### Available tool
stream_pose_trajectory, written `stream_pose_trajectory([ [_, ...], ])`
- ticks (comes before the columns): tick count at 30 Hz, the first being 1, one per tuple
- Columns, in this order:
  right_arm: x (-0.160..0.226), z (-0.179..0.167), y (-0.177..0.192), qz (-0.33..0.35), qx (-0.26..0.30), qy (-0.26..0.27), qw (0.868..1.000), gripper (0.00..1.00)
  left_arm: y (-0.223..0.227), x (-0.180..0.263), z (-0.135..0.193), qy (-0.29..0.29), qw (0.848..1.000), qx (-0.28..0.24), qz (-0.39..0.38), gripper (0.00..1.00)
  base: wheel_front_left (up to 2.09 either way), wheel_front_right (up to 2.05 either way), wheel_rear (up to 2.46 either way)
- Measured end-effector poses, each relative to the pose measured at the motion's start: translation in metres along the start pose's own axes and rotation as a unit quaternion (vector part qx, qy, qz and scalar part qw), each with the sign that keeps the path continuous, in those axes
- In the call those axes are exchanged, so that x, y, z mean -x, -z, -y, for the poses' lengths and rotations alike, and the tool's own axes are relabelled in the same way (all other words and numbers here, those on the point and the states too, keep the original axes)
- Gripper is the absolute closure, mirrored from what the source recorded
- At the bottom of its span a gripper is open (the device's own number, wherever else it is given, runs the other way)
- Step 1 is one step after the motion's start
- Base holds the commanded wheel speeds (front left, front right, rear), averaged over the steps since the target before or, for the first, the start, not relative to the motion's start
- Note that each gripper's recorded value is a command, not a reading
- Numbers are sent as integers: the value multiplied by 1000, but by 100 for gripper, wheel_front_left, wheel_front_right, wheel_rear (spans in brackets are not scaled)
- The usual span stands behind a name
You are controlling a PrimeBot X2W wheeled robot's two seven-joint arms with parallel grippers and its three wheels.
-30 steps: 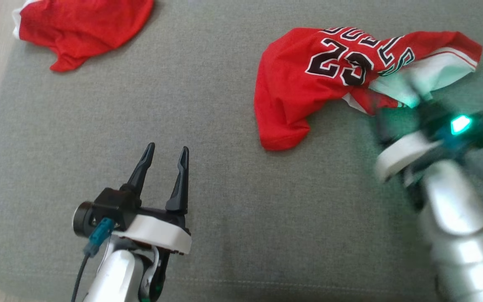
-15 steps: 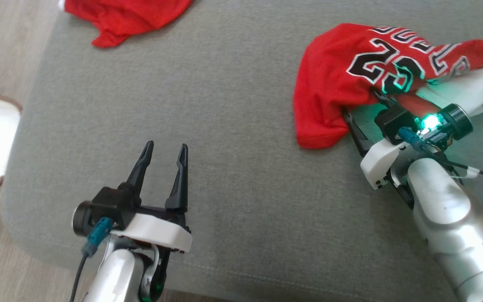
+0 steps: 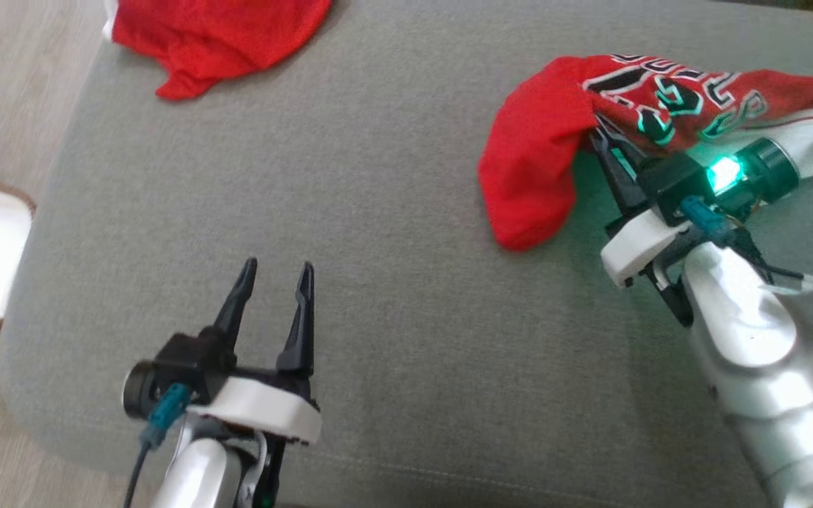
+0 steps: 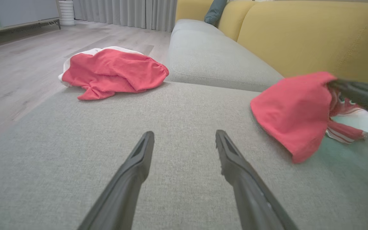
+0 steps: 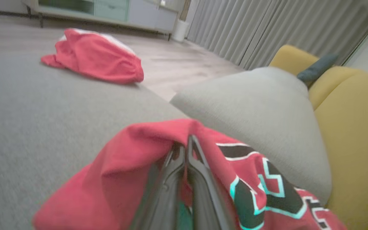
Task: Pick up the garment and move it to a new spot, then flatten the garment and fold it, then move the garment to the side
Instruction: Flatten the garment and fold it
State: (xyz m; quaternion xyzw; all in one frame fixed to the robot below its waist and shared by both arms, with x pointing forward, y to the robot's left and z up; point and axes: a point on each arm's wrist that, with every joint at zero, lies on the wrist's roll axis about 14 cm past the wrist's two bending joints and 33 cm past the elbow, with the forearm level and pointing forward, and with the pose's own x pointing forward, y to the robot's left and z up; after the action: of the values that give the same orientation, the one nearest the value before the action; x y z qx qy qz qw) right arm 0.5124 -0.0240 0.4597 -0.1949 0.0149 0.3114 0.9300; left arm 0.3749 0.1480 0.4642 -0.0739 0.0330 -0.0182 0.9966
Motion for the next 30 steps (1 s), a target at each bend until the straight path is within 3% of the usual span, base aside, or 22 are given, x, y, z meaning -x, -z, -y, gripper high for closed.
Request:
stream_pose_trajectory([
  [8, 44, 7, -64, 103, 5, 39, 994, 100, -1, 2, 16, 25, 1000, 1, 3, 0, 0, 0, 0],
  [10, 46, 10, -76, 119, 9, 44, 992, 100, -1, 2, 17, 26, 1000, 1, 3, 0, 0, 0, 0],
  [11, 49, 13, -103, 150, 18, 48, 987, 100, -1, 2, 16, 27, 1000, 2, 3, 0, 0, 0, 0],
  [15, 48, 12, -126, 167, 24, 45, 985, 100, 0, 4, 11, 18, 1000, 1, 1, 0, 0, 0, 0],
  [21, 14, -6, -80, 73, 19, -9, 997, 100, 2, 8, -2, -4, 1000, 6, -4, 0, 0, 0, 0],
  [30, -74, 7, -44, -13, 49, -39, 998, 100, 0, 7, -15, -30, 999, 13, -6, 0, 0, 0, 0],
])
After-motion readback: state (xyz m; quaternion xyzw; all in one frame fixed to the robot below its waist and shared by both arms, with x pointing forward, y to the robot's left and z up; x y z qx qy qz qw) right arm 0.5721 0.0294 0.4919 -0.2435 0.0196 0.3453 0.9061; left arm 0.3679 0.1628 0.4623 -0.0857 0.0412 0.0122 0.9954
